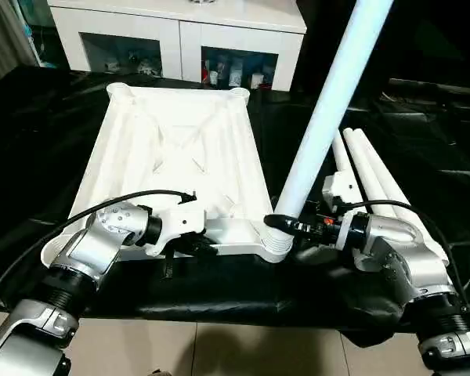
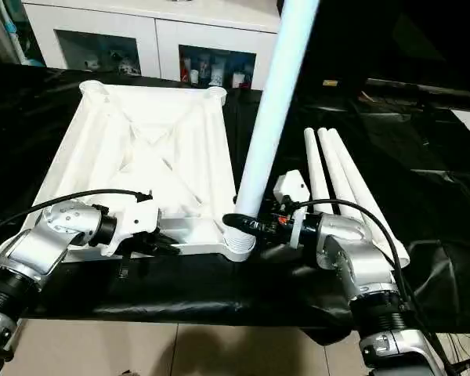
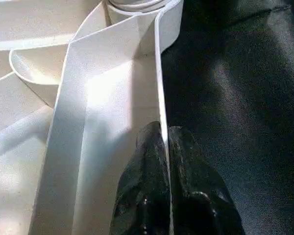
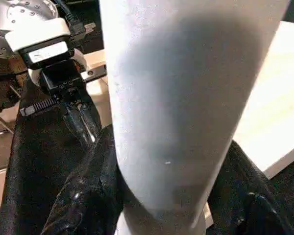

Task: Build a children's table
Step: Insert table leg to table base

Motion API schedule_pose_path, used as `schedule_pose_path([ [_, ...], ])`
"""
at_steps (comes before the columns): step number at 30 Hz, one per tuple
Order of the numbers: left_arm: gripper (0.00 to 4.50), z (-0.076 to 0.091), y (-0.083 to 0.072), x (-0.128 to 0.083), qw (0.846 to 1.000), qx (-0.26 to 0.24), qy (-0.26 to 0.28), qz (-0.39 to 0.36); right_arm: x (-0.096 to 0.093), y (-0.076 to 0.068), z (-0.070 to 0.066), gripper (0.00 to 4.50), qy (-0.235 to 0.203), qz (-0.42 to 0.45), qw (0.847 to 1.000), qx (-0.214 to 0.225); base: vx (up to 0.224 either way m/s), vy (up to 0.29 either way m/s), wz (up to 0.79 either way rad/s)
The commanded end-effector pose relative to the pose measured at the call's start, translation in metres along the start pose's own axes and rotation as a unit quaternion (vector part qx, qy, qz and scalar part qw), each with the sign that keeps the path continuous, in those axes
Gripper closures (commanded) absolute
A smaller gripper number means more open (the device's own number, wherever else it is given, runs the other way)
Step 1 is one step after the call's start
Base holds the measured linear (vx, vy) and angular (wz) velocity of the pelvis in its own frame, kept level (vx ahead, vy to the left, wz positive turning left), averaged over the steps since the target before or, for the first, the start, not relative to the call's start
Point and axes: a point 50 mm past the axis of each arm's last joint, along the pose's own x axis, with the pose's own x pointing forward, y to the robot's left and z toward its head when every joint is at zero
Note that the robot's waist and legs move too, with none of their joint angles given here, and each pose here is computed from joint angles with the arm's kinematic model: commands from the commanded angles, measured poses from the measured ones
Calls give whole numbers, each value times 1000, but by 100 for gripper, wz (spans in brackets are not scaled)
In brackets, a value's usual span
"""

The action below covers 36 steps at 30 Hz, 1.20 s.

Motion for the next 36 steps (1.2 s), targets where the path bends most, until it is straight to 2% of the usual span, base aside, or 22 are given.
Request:
schedule_pose_path([
  [1, 450, 10, 0, 2, 999, 14, -34, 0, -12, 11, -59, 266, 111, -7, 990, 91, 0, 0, 0],
  [4, 450, 10, 0, 2, 999, 16, -29, -6, -12, 16, -63, 266, 127, 18, 988, 85, 0, 0, 0],
  [8, 450, 10, 0, 2, 999, 18, -27, -9, -11, 16, -59, 266, 124, 27, 988, 84, 0, 0, 0],
  [11, 450, 11, 1, 2, 999, 17, -31, -5, -12, 10, -55, 266, 111, 7, 989, 99, 0, 0, 0],
  [15, 450, 11, 2, 2, 999, 16, -32, 3, -16, 2, -58, 266, 94, -41, 986, 130, 0, 0, 0],
  [19, 450, 10, 2, 1, 999, 14, -33, 4, -19, 2, -60, 266, 83, -50, 985, 144, 0, 0, 0],
  [30, 450, 11, 4, 1, 999, 15, -33, 10, -20, 20, -67, 266, 70, -56, 986, 140, 0, 0, 0],
  [36, 450, 12, 4, 2, 999, 14, -33, 10, -15, 30, -71, 266, 22, -88, 982, 165, 0, 0, 0],
])
